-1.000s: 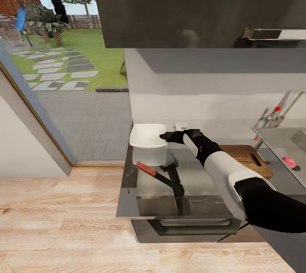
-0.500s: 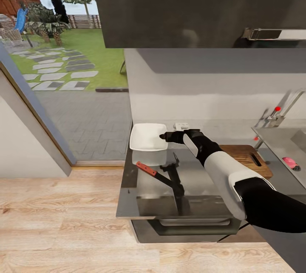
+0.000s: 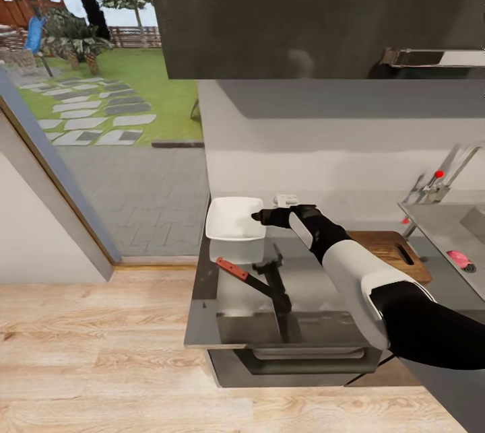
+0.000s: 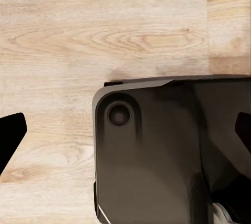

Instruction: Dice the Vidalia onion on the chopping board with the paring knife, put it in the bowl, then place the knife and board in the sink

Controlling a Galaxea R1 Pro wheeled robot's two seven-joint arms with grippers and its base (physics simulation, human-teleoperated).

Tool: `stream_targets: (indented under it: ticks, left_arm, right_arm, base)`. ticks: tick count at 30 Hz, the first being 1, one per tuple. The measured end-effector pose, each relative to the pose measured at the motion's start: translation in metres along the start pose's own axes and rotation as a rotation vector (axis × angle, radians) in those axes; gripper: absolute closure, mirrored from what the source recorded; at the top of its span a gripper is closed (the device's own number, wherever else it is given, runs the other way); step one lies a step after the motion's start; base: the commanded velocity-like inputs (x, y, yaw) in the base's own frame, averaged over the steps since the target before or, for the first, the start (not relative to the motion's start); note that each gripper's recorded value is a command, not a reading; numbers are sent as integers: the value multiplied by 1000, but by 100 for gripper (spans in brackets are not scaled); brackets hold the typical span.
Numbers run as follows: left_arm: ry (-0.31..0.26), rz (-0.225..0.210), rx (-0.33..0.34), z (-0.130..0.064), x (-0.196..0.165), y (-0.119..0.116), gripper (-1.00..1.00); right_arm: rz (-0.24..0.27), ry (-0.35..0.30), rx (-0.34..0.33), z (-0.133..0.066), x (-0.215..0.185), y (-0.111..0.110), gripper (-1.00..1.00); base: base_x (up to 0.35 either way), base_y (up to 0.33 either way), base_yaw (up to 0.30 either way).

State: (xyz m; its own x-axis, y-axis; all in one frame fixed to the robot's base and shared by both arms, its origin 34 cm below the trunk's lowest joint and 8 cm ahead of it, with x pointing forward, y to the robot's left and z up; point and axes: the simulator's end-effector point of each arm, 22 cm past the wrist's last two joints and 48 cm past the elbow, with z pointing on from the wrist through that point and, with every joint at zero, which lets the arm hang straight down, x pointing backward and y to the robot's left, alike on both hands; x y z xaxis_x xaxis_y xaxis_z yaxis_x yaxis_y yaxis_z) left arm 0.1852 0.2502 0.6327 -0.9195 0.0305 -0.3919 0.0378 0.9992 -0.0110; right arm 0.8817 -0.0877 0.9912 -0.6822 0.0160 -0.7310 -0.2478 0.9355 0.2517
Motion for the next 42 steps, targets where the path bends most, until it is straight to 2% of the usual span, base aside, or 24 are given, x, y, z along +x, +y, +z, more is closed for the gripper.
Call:
stream_targets:
  ticks: [8,42]
  left_arm:
    - [-11,0,0,1,-4,0,-100]
    - [-64,2,-2,4,-24,1,-100]
  right_arm:
    - [-4,-11,-1,-5,-7,3,-100]
    - [-23,-62,-2,-32,-36,14,-100]
  base:
    - [-50,0,0]
    - [-185,0,0]
